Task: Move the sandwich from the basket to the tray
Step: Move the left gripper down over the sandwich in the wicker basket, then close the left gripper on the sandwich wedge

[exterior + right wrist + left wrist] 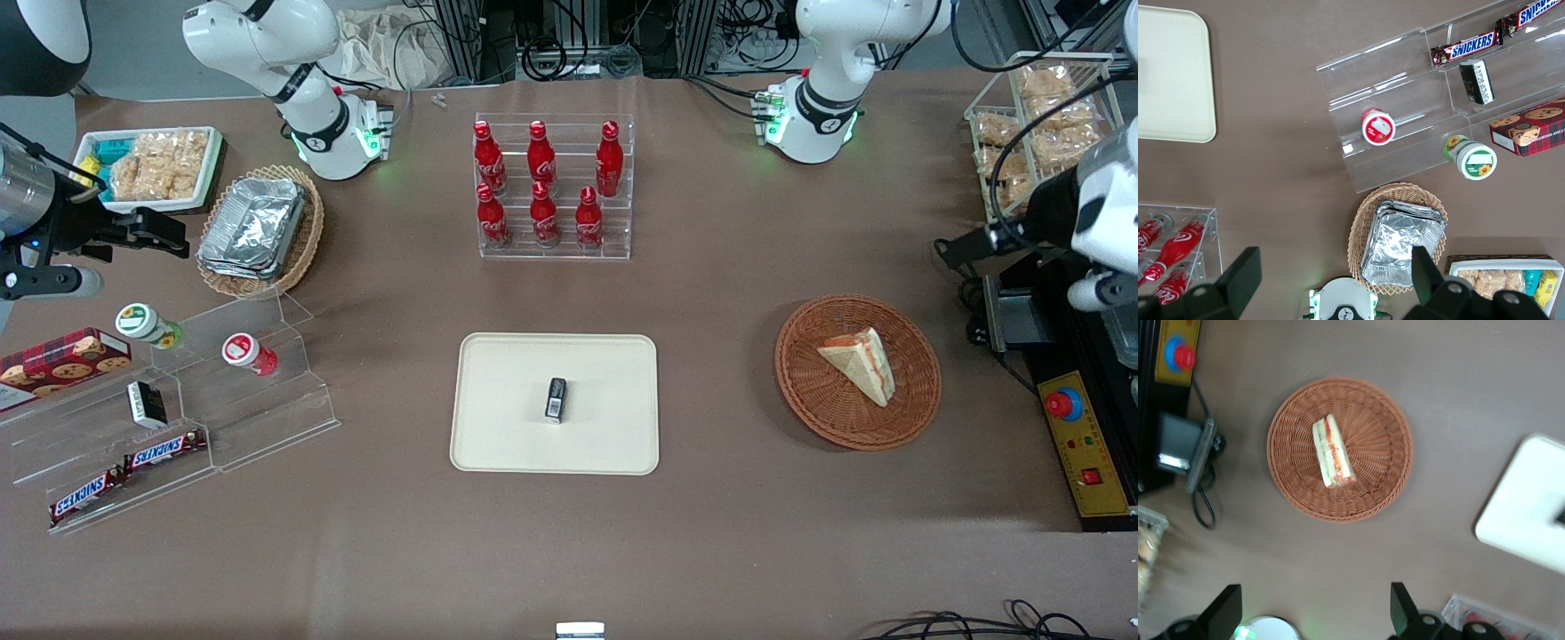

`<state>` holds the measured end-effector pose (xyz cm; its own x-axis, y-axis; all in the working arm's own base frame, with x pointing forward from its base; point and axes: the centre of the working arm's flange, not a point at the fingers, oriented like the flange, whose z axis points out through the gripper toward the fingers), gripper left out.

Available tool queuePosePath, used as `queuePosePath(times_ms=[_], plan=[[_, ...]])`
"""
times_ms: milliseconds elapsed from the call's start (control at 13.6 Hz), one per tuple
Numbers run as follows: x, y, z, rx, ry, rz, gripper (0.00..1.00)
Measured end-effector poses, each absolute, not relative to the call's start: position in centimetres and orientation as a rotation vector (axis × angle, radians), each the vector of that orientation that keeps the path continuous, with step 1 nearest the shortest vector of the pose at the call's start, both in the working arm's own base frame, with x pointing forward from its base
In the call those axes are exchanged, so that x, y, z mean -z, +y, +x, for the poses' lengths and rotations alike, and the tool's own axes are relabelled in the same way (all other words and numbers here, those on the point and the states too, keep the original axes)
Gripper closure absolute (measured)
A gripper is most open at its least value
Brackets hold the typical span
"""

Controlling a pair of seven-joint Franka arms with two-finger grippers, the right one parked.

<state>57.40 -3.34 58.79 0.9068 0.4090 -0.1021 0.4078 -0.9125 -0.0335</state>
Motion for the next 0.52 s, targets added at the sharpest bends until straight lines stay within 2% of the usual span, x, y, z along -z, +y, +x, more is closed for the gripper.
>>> queuePosePath(times_ms=[147,516], plan=[[-53.2,-3.4,58.7,-0.185,-0.832,-3.001,0.0],[-39.8,-2.5,58.3,-0.097,-1.043,-2.953,0.0]])
